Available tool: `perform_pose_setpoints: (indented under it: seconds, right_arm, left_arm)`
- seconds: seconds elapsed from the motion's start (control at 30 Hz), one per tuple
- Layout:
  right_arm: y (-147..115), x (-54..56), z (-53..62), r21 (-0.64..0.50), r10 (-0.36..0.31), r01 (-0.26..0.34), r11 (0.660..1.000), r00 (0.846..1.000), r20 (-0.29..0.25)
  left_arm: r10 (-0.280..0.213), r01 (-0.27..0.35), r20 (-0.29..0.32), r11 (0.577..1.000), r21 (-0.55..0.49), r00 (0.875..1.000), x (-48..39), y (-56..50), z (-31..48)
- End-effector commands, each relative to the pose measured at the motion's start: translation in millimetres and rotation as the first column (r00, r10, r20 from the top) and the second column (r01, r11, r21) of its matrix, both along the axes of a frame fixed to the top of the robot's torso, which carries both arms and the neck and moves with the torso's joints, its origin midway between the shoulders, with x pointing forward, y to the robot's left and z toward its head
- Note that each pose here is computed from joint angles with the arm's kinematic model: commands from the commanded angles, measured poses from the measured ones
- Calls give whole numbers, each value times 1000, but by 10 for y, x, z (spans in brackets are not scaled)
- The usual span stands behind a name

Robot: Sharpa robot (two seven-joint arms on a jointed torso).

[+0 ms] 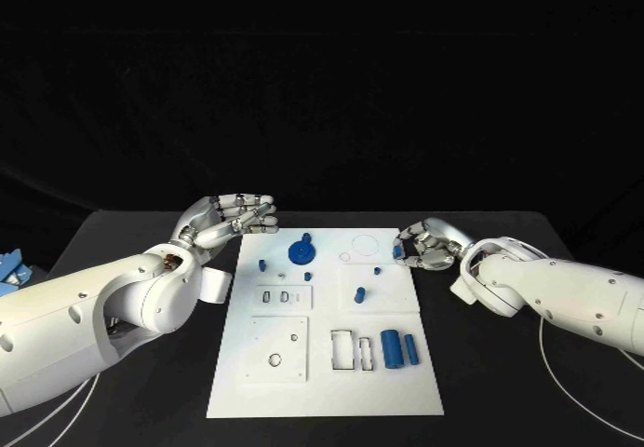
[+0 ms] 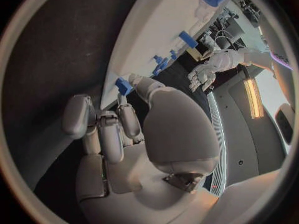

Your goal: Assemble the parts on the task board

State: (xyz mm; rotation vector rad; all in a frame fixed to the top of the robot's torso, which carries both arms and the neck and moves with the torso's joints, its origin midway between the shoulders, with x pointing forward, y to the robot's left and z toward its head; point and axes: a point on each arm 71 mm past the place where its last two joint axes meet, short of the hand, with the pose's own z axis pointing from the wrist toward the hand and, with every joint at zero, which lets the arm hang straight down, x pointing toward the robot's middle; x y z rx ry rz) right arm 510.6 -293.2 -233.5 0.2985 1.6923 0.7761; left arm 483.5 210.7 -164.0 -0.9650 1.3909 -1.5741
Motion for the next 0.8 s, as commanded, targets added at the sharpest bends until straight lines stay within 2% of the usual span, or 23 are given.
perform_pose_setpoints:
  seconds: [0.03,0.8]
  right_arm:
    - [15,-1,-9,-6,9,-9,1000,1000,-3]
    - [-13,31,-21,-13,-15,15,1000,1000,2]
  left_arm:
    - [-17,17,2,1000,-10,1000,-4,-22,5]
    - [-15,15,-4,1000,-6,1000,0,-10,-3]
